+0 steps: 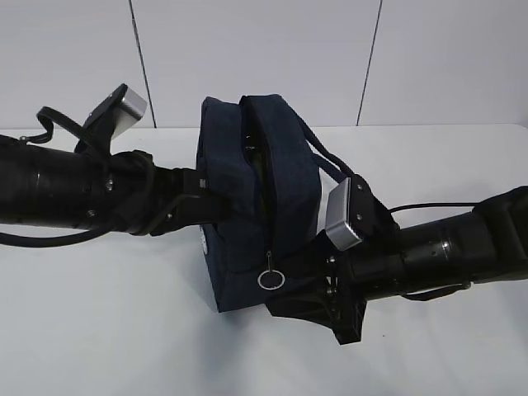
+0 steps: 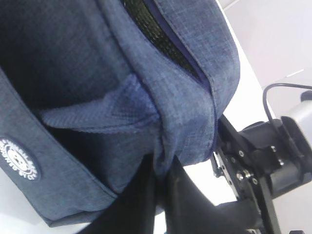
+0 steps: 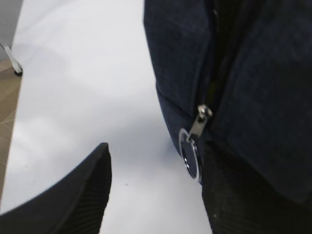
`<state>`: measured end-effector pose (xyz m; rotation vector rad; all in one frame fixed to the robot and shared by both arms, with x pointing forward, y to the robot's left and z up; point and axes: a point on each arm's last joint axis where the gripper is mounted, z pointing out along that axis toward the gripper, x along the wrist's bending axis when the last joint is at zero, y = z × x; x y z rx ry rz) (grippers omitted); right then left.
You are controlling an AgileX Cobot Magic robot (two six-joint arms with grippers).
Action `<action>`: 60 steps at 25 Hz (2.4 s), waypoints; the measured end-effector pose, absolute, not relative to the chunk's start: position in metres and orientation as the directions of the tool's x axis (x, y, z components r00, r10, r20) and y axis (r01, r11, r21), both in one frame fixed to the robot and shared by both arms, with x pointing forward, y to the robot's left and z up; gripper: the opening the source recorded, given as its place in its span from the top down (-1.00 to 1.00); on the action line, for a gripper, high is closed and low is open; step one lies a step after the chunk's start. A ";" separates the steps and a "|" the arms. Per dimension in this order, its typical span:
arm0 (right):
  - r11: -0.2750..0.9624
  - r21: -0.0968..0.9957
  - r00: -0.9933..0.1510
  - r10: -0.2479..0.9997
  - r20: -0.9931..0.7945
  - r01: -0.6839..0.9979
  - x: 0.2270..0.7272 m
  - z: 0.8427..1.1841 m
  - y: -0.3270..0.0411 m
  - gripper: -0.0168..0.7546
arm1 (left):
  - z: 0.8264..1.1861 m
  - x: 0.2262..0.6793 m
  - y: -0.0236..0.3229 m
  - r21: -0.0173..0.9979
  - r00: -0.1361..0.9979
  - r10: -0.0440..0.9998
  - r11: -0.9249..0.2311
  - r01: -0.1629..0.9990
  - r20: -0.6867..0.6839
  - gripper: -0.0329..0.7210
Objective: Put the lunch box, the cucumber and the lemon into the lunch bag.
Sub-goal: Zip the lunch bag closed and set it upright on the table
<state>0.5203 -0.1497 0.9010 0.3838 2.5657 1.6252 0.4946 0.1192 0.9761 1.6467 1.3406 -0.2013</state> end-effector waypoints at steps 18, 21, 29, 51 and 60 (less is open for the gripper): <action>0.412 0.883 -0.960 0.250 0.128 0.225 0.520 0.881 -0.149 -0.21 | 0.976 0.495 0.119 0.562 0.381 0.664 0.073 0.824 -0.644 0.92; 0.404 0.888 -0.961 0.244 0.130 0.222 0.520 0.881 -0.149 -0.21 | 0.976 0.495 0.119 0.562 0.381 0.664 0.073 0.824 -0.644 0.92; 0.349 0.916 -0.969 0.209 0.132 0.200 0.522 0.889 -0.145 -0.21 | 0.976 0.495 0.119 0.562 0.381 0.664 0.073 0.824 -0.644 0.92; 0.352 0.917 -0.970 0.215 0.115 0.187 0.530 0.889 -0.143 -0.21 | 0.976 0.495 0.119 0.563 0.380 0.665 0.073 0.824 -0.643 0.92; 0.385 0.904 -0.970 0.220 0.107 0.187 0.529 0.886 -0.139 -0.21 | 0.976 0.495 0.119 0.563 0.380 0.665 0.073 0.824 -0.643 0.92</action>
